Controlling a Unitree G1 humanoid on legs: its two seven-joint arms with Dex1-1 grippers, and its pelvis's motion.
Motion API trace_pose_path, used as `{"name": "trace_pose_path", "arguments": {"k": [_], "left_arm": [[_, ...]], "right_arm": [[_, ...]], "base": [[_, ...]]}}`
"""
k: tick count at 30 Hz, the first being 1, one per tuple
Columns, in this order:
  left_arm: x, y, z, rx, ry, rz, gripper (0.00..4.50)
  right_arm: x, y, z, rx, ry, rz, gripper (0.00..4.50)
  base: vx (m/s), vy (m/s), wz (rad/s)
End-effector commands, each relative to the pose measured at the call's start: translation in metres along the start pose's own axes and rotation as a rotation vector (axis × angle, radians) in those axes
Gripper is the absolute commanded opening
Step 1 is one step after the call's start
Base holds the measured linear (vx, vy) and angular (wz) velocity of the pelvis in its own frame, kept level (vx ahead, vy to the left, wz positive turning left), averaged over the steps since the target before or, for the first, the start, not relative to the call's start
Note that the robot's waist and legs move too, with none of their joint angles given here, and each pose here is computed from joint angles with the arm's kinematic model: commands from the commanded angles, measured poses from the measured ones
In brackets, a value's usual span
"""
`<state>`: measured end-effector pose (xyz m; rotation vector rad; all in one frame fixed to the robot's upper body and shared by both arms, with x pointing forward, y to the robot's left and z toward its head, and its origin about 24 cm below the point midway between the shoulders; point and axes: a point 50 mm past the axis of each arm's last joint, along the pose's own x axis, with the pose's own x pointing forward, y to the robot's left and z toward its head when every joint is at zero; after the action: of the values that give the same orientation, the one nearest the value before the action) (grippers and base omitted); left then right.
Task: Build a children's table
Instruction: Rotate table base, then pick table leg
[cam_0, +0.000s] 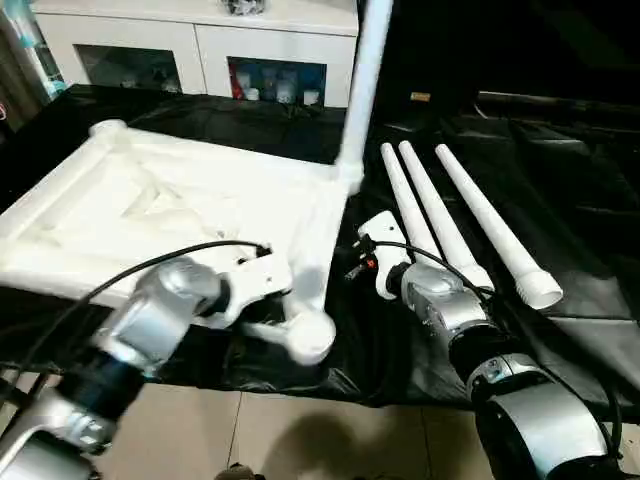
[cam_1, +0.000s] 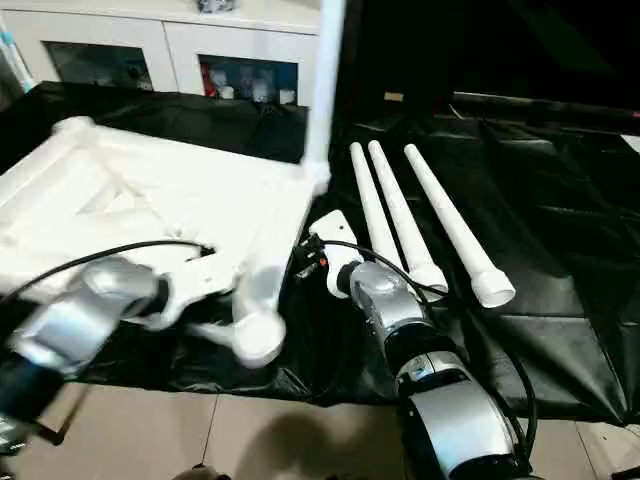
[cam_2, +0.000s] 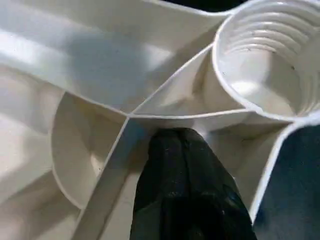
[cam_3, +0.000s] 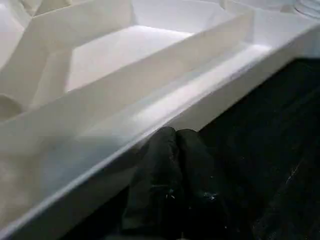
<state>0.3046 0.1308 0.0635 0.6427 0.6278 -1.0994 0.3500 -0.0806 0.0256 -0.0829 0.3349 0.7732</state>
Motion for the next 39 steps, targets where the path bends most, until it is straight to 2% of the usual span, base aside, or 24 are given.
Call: {"name": "trace_pose_path", "arguments": {"k": [1, 3, 6, 11, 12, 15, 16, 17, 18, 19, 20, 21, 23, 24, 26, 28, 30, 32, 33, 34, 36, 39], "left_arm": [[0.006, 0.007, 0.012, 0.024, -0.032, 0.067, 0.00], [0.007, 0.018, 0.011, 0.021, -0.014, 0.152, 0.00], [0.005, 0.024, 0.007, 0.027, 0.004, 0.182, 0.00], [-0.005, 0.034, -0.003, 0.027, 0.010, 0.245, 0.00], [-0.008, 0.036, -0.004, 0.030, -0.011, 0.254, 0.00], [-0.011, 0.035, 0.001, 0.046, -0.082, 0.235, 0.00], [-0.014, 0.034, 0.007, 0.040, -0.141, 0.220, 0.00], [-0.014, 0.033, 0.008, 0.039, -0.147, 0.218, 0.00], [-0.016, 0.033, 0.013, 0.021, -0.192, 0.214, 0.00], [-0.016, 0.033, 0.013, 0.021, -0.192, 0.214, 0.00], [-0.021, 0.034, 0.019, -0.018, -0.248, 0.197, 0.33], [-0.023, 0.034, 0.021, -0.028, -0.267, 0.187, 0.41], [-0.024, 0.034, 0.022, -0.031, -0.275, 0.181, 0.47], [-0.029, 0.034, 0.027, -0.038, -0.316, 0.171, 0.60], [-0.033, 0.034, 0.032, -0.041, -0.358, 0.169, 0.76], [-0.036, 0.033, 0.036, -0.043, -0.388, 0.165, 0.89], [-0.039, 0.030, 0.040, -0.038, -0.409, 0.143, 1.22], [-0.039, 0.029, 0.042, -0.035, -0.415, 0.130, 1.28], [-0.039, 0.027, 0.043, -0.029, -0.417, 0.120, 1.49], [-0.039, 0.024, 0.046, -0.027, -0.421, 0.099, 1.49], [-0.039, 0.023, 0.048, -0.026, -0.422, 0.091, 1.59], [-0.039, 0.021, 0.050, -0.025, -0.429, 0.076, 1.94]], "right_arm": [[0.010, 0.011, 0.014, -0.031, -0.043, 0.065, 0.07], [0.009, 0.009, 0.016, -0.036, -0.054, 0.052, 0.07], [0.007, 0.005, 0.020, -0.040, -0.076, 0.036, 0.07], [-0.006, -0.018, 0.035, -0.044, -0.135, -0.076, 0.07], [-0.012, -0.027, 0.039, -0.026, -0.138, -0.116, 0.07], [-0.018, -0.036, 0.043, 0.007, -0.140, -0.153, 0.07], [-0.021, -0.042, 0.045, 0.030, -0.112, -0.176, 0.07], [-0.022, -0.042, 0.045, 0.032, -0.109, -0.178, 0.07], [-0.025, -0.047, 0.047, 0.049, -0.104, -0.194, 0.34], [-0.025, -0.047, 0.047, 0.049, -0.104, -0.194, 0.34], [-0.033, -0.058, 0.051, 0.072, -0.086, -0.265, 0.42], [-0.037, -0.064, 0.052, 0.091, -0.065, -0.314, 0.45], [-0.039, -0.067, 0.052, 0.102, -0.049, -0.345, 0.66], [-0.045, -0.075, 0.051, 0.121, -0.005, -0.410, 0.78], [-0.050, -0.080, 0.052, 0.132, 0.014, -0.443, 0.85], [-0.053, -0.083, 0.053, 0.128, 0.029, -0.464, 0.98], [-0.055, -0.084, 0.052, 0.122, 0.047, -0.471, 1.27], [-0.056, -0.085, 0.052, 0.125, 0.054, -0.474, 1.33], [-0.057, -0.085, 0.052, 0.130, 0.067, -0.480, 1.61], [-0.059, -0.086, 0.050, 0.146, 0.107, -0.497, 1.61], [-0.059, -0.087, 0.049, 0.151, 0.124, -0.504, 1.68], [-0.061, -0.088, 0.048, 0.172, 0.139, -0.520, 2.06]], "base": [[0.000, 0.000, 0.00], [0.000, 0.000, 0.00], [0.000, 0.000, 0.00], [0.000, 0.000, 0.00], [0.000, 0.000, 0.00], [0.000, 0.000, 0.00], [0.000, 0.000, 0.00], [0.000, 0.000, 0.00], [0.000, 0.000, 0.00], [0.000, 0.000, 0.00], [0.000, 0.000, 0.00], [0.000, 0.000, 0.00], [0.000, 0.000, 0.00], [0.000, 0.000, 0.00], [0.000, 0.000, 0.00], [0.000, 0.000, 0.00], [0.000, 0.000, 0.00], [0.000, 0.000, 0.00], [0.000, 0.000, 0.00], [0.000, 0.000, 0.00], [0.000, 0.000, 0.00], [0.000, 0.000, 0.00]]}}
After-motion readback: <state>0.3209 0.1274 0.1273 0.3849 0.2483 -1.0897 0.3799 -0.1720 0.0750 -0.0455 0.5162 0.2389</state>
